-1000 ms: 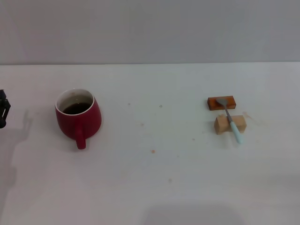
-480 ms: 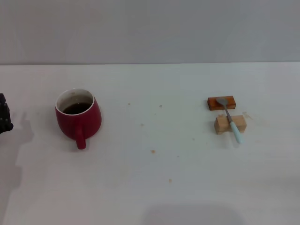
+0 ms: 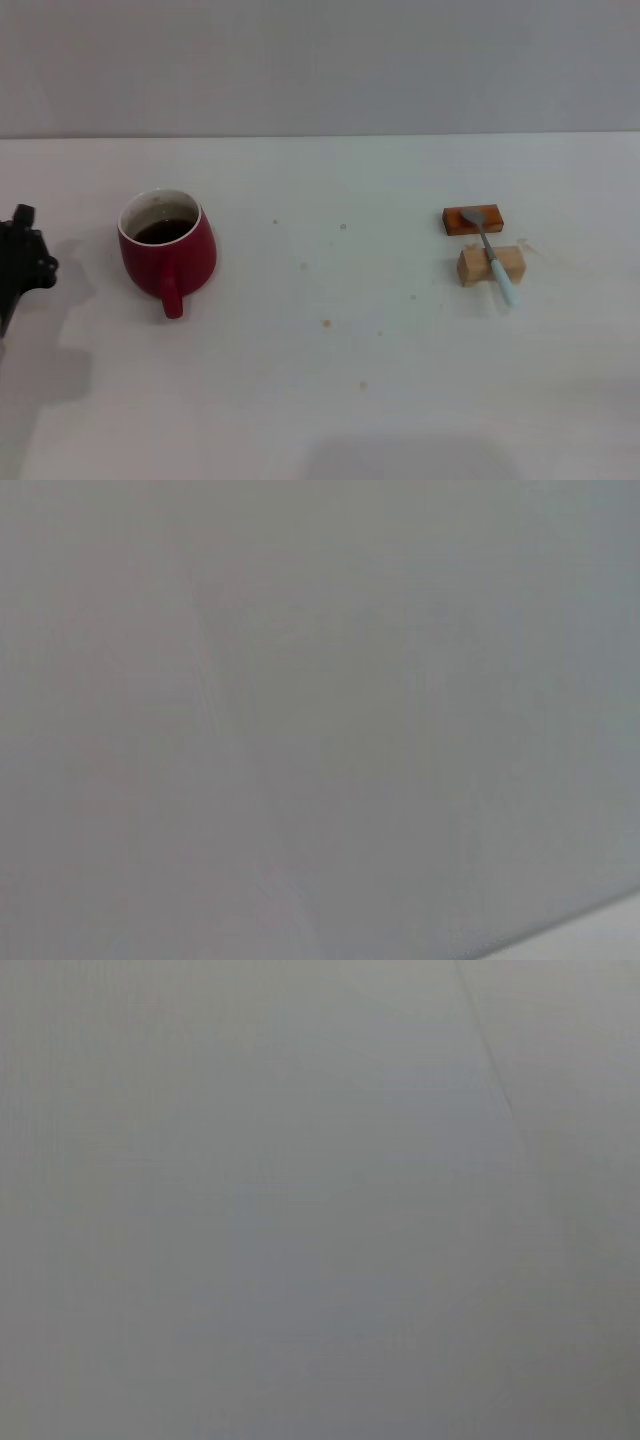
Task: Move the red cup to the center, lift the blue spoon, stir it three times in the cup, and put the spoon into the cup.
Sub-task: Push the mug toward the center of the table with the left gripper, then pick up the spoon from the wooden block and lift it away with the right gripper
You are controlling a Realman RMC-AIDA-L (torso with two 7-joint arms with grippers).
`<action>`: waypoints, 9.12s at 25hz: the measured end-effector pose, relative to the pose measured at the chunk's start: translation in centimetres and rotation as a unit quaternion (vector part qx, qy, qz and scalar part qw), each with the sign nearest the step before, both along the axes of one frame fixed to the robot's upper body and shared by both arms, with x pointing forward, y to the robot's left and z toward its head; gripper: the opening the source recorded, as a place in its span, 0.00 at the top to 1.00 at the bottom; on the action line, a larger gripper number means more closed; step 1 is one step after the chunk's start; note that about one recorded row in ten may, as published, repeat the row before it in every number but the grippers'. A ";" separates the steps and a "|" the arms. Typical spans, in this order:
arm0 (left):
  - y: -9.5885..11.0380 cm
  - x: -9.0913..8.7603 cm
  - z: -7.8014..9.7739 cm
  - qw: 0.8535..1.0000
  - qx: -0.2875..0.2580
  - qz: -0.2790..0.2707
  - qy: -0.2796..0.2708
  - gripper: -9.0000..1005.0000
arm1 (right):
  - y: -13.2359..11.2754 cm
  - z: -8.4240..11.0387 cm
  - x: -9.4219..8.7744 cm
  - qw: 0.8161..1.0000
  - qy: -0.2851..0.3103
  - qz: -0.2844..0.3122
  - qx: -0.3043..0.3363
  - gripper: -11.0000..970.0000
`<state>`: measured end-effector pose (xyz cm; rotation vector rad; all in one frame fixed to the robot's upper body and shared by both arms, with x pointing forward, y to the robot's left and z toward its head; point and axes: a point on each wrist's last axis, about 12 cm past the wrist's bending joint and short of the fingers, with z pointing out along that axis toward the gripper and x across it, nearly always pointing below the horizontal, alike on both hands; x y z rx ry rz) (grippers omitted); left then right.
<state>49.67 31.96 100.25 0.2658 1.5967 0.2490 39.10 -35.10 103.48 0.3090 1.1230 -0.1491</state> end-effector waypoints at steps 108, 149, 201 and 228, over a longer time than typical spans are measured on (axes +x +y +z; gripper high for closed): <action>-12.6 5.6 0.6 0.922 0.245 -0.298 0.035 0.99 | 0.4 0.7 -0.8 0.999 -0.040 0.026 -0.005 0.36; -0.8 1.6 1.8 0.991 -0.128 -0.008 -0.047 0.90 | 2.9 0.2 1.0 0.991 -0.016 0.126 -0.037 0.36; 0.2 1.6 1.1 0.993 -0.116 0.018 -0.023 0.15 | 10.7 -5.0 5.8 0.920 0.231 0.313 -0.049 0.35; -0.2 2.6 1.5 0.993 -0.112 0.008 -0.025 0.15 | 12.2 -5.5 8.2 0.897 0.280 0.336 -0.058 0.35</action>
